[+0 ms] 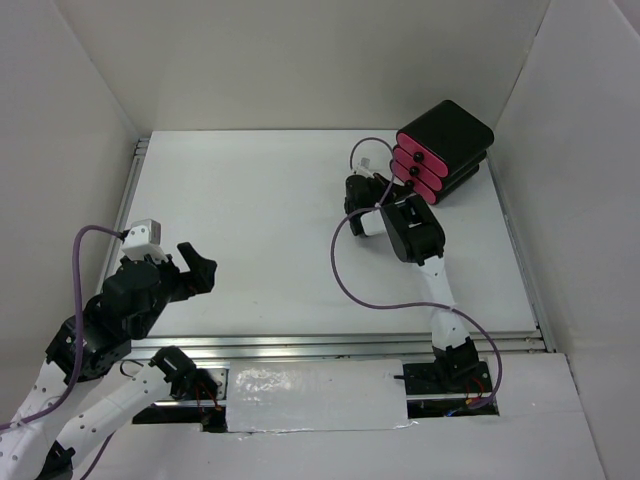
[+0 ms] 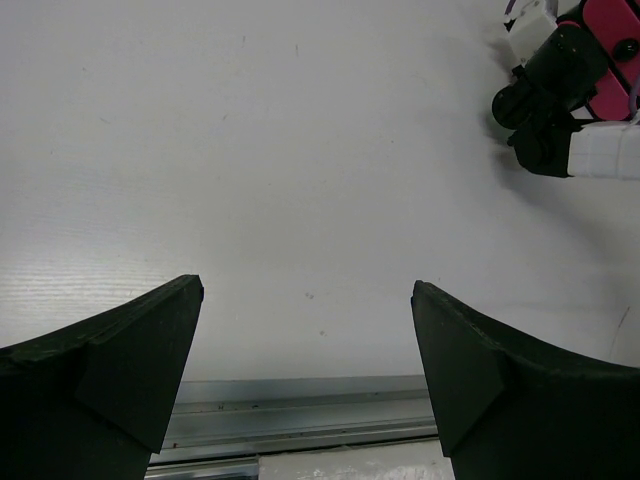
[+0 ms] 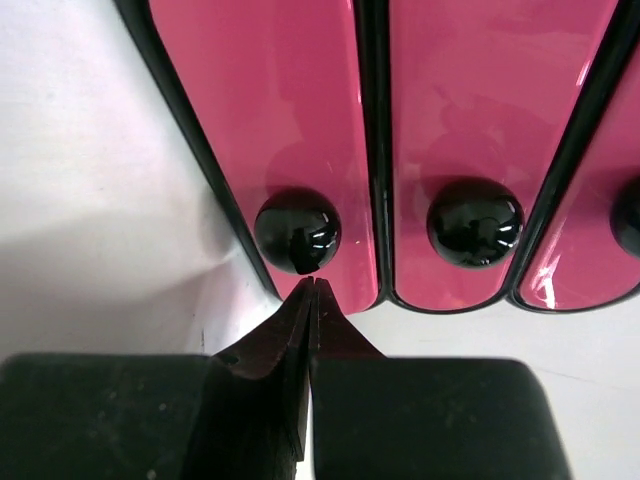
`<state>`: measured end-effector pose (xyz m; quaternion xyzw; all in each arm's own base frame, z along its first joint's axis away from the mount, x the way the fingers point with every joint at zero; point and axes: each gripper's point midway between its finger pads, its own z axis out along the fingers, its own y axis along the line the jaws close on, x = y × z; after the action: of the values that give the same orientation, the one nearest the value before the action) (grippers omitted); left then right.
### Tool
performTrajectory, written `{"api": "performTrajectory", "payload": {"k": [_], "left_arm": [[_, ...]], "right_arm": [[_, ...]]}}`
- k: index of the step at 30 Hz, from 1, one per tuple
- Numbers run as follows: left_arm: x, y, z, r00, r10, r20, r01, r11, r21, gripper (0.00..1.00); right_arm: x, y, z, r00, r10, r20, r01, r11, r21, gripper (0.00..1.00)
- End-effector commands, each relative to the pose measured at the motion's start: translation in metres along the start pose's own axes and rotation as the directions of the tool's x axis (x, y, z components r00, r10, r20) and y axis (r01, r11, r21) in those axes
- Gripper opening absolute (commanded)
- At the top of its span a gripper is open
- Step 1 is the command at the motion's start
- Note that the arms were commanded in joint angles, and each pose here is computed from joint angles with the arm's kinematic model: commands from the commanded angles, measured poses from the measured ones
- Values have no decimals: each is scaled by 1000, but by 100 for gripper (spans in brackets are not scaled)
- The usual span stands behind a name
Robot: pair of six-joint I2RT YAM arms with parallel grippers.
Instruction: Organize the makeup
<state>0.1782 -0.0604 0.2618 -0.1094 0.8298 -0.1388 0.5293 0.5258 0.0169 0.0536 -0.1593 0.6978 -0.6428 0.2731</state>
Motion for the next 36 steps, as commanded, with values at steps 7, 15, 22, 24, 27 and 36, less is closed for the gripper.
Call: {"api": "performTrajectory", "payload": {"k": [7, 15, 22, 24, 27, 36], "left_arm": [[-7, -5, 0, 1000, -6, 29, 5, 1000, 22, 99], [-7, -5, 0, 999, -11, 31, 11, 1000, 22, 99], [-8, -5, -1, 999, -13, 36, 12, 1000, 27, 99], [-8, -5, -1, 999, -12, 35, 11, 1000, 28, 99], [-7, -5, -1, 999, -11, 30, 11, 1000, 23, 99], [-7, -6, 0, 1000, -9, 29, 9, 1000, 26, 99]], "right_arm": [[-11, -37, 11, 981, 195, -10, -195, 980, -36, 0], [-10, -22, 12, 970, 240, -41, -243, 961, -130, 0], [4, -17, 21, 957, 272, -100, -287, 938, -195, 0], [4, -22, 22, 960, 265, -95, -278, 944, -176, 0], [4, -24, 25, 958, 269, -97, -283, 944, -171, 0], [8, -28, 29, 949, 291, -119, -308, 937, -164, 0]]}}
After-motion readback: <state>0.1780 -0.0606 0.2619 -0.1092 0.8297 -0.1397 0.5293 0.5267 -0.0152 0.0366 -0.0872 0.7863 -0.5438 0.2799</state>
